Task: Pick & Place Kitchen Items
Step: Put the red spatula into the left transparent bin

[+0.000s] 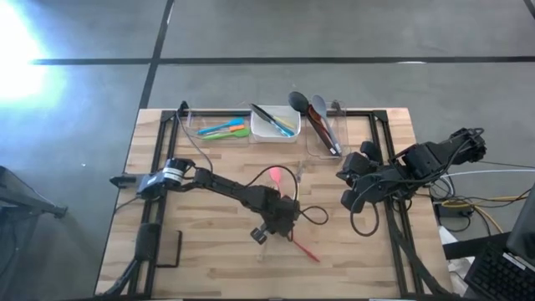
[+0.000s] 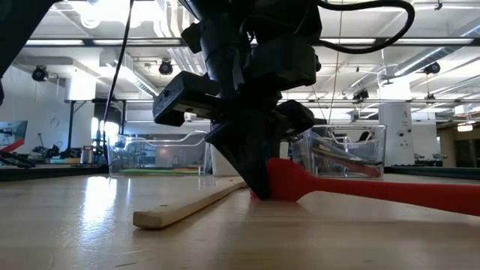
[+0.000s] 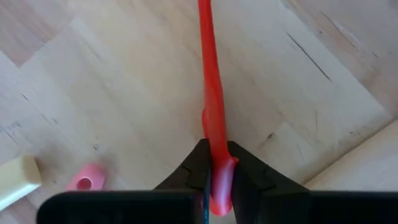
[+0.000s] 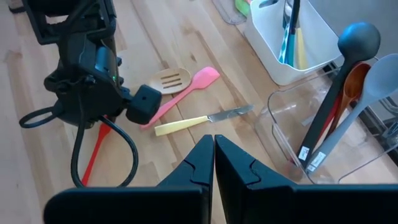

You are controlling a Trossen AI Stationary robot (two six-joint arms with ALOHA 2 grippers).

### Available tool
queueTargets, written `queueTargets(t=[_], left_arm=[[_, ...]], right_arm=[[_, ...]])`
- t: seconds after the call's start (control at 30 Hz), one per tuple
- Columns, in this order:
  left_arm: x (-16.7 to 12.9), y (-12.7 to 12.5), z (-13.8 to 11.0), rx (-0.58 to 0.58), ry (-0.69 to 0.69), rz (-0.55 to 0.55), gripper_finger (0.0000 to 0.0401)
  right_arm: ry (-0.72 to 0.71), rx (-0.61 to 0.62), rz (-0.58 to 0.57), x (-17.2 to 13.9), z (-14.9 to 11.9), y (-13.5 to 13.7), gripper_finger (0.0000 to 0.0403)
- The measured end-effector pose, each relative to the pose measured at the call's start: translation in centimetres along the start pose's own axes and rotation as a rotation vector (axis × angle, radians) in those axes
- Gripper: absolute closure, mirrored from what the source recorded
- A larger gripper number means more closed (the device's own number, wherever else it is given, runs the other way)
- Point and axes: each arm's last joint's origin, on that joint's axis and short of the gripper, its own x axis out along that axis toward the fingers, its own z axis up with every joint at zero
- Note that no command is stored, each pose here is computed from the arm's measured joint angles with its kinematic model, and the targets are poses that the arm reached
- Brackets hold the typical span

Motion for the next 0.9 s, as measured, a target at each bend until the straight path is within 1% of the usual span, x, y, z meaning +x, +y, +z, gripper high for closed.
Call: queueTargets(t=[0.1,0.23,0.37,0.53,0.63,0.77,0.9], left_arm=[[-1.1,-0.3,0.1,-0.009,-0.007,-0.009,0.0365],[-2.2,-0.9,-0.1,-0.031,0.022,-0.043,0.0366],[-3.4,-1.1,0.0,-0.037,0.022,-0.039,0.0366],[-4.1,-1.1,0.3,-0.033,0.013,-0.023,0.0367],[-4.9,-1.1,0.5,-0.035,0.023,-0.022,0.0367],[-6.0,-1.3,0.5,-0.037,0.038,0.004,0.0367],[-7.4,-1.4,0.6,-0.039,0.034,0.046,0.0367]], right_arm=[[-0.004,0.005,0.004,0.0,0.0,0.0,0.0394],[0.006,0.014,0.02,0.0,0.0,0.1,0.0394],[0.017,0.03,0.032,0.0,0.0,0.1,0.0394],[0.027,0.03,0.038,-0.1,-0.1,0.1,0.0394],[0.052,0.053,0.034,-0.1,-0.3,0.0,0.0394],[0.078,0.08,0.058,-0.1,-0.9,0.5,0.0394],[0.105,0.108,0.073,0.0,-2.5,1.6,0.0394]])
